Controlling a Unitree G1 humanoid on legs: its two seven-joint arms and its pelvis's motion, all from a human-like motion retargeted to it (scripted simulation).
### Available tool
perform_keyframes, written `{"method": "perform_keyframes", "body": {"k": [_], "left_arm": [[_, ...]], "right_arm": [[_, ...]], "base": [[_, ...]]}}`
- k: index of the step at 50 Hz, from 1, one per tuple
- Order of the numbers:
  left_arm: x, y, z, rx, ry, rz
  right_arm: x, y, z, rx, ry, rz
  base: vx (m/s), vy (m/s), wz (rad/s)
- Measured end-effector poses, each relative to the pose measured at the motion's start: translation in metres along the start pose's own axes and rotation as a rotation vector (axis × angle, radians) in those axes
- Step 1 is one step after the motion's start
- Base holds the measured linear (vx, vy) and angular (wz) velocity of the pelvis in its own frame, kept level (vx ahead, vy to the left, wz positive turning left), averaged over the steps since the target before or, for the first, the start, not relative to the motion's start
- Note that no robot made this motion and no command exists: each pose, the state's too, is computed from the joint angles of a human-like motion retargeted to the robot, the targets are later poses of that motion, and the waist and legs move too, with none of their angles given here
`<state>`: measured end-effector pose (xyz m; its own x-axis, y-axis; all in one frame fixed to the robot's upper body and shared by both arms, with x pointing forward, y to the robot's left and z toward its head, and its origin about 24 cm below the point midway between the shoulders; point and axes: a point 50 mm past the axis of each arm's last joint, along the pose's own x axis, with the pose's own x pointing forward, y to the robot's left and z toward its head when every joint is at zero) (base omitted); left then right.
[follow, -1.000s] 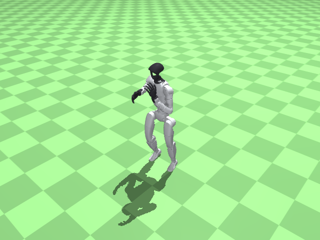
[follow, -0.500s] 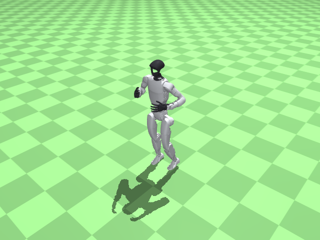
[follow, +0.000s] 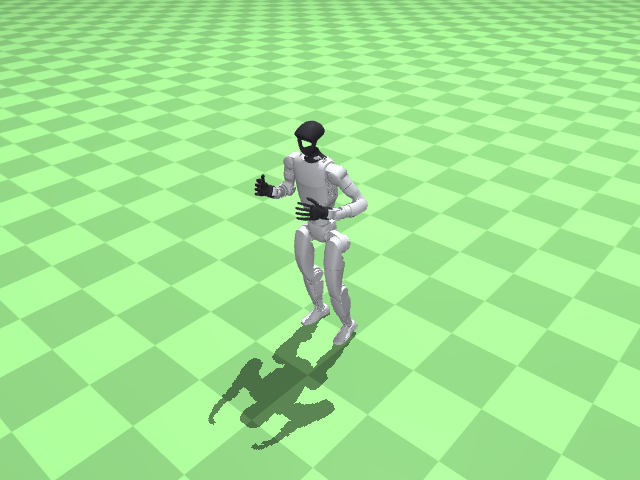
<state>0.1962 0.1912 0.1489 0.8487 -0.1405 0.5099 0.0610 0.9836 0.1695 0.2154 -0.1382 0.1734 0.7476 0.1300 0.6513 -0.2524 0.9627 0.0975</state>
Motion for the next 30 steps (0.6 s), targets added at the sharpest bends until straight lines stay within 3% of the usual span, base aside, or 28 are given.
{"method": "perform_keyframes", "body": {"k": [5,10,14,20,25,30], "left_arm": [[-0.087,0.044,-0.052,0.293,0.505,0.019],[-0.106,0.037,-0.045,0.215,0.580,0.048],[-0.042,0.008,-0.039,0.213,0.245,-0.025],[0.060,-0.025,0.012,0.077,-0.282,0.342],[0.122,-0.071,0.137,0.031,-0.921,0.276],[0.145,-0.074,0.197,0.387,-1.175,0.316]], "right_arm": [[0.089,0.045,0.104,0.093,-0.671,0.094],[0.092,0.058,0.130,0.171,-0.776,0.223],[0.051,0.017,0.063,0.100,-0.399,0.112],[-0.065,-0.028,-0.058,-0.049,0.428,-0.068],[-0.113,-0.050,-0.052,-0.074,0.561,-0.160],[-0.053,-0.024,-0.045,-0.021,0.303,-0.074]], "base": [[-0.15,-0.11,-1.26],[-0.04,-0.05,0.01],[0.11,0.02,0.74],[0.01,0.10,0.35],[-0.17,0.10,0.86],[-0.20,0.03,0.01]]}}
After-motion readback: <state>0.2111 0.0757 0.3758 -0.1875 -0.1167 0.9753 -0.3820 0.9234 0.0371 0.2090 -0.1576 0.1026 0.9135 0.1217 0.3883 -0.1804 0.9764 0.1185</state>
